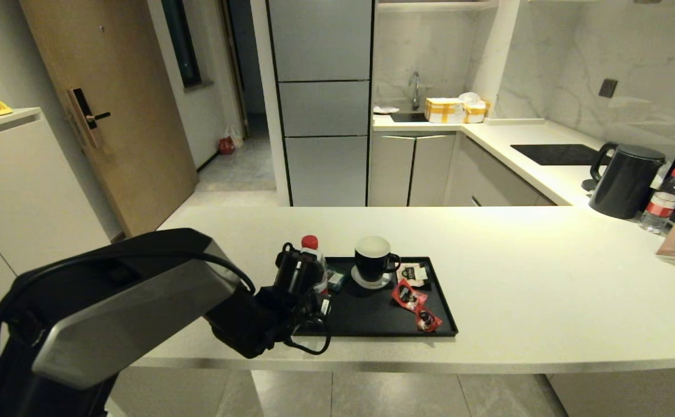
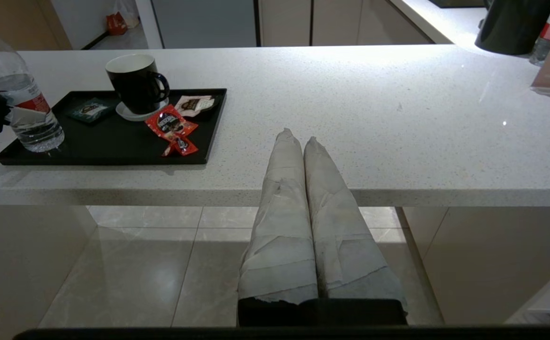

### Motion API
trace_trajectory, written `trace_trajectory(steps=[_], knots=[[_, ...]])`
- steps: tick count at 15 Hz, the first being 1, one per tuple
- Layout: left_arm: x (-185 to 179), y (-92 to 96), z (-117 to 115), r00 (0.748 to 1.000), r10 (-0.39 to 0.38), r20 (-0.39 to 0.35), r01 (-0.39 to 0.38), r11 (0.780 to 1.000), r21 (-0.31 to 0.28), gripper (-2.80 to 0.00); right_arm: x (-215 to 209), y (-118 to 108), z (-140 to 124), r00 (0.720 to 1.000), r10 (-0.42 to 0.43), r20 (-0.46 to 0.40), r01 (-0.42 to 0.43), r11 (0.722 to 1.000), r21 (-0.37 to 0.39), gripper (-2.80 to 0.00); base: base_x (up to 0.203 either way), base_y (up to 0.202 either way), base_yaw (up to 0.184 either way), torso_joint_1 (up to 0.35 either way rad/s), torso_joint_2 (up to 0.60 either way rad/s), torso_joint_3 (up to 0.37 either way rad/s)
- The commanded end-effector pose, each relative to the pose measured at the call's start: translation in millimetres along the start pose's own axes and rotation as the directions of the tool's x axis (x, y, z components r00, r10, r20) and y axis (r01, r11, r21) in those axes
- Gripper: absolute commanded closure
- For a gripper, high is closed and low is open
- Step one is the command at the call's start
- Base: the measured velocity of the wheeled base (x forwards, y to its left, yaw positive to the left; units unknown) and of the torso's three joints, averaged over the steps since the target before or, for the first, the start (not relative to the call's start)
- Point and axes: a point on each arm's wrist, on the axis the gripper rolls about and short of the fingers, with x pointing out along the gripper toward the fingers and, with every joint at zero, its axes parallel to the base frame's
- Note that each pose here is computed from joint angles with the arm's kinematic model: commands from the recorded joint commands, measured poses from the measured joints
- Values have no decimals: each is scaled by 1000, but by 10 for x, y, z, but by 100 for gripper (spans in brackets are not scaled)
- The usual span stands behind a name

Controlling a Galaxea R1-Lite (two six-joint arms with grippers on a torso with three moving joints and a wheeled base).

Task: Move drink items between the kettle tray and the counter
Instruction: Return the bottled water to its original position

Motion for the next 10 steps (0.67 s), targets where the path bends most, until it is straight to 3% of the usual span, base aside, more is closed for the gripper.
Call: trace_trajectory(steps=[1, 7, 10], knots=[[-34, 2, 31, 1000, 2, 13, -2, 1000, -5, -280, 1, 0, 1, 1000, 1, -1, -1, 1000, 0, 0, 0, 0, 0, 0, 0, 0], [-242, 35, 44, 1000, -5, 14, 5, 1000, -6, -280, 1, 0, 1, 1000, 1, -1, -1, 1000, 0, 0, 0, 0, 0, 0, 0, 0], [-962, 194, 255, 993, -21, 113, 25, 999, -32, -280, 0, 0, 1, 1000, 1, 1, -1, 1000, 0, 0, 0, 0, 0, 0, 0, 0]])
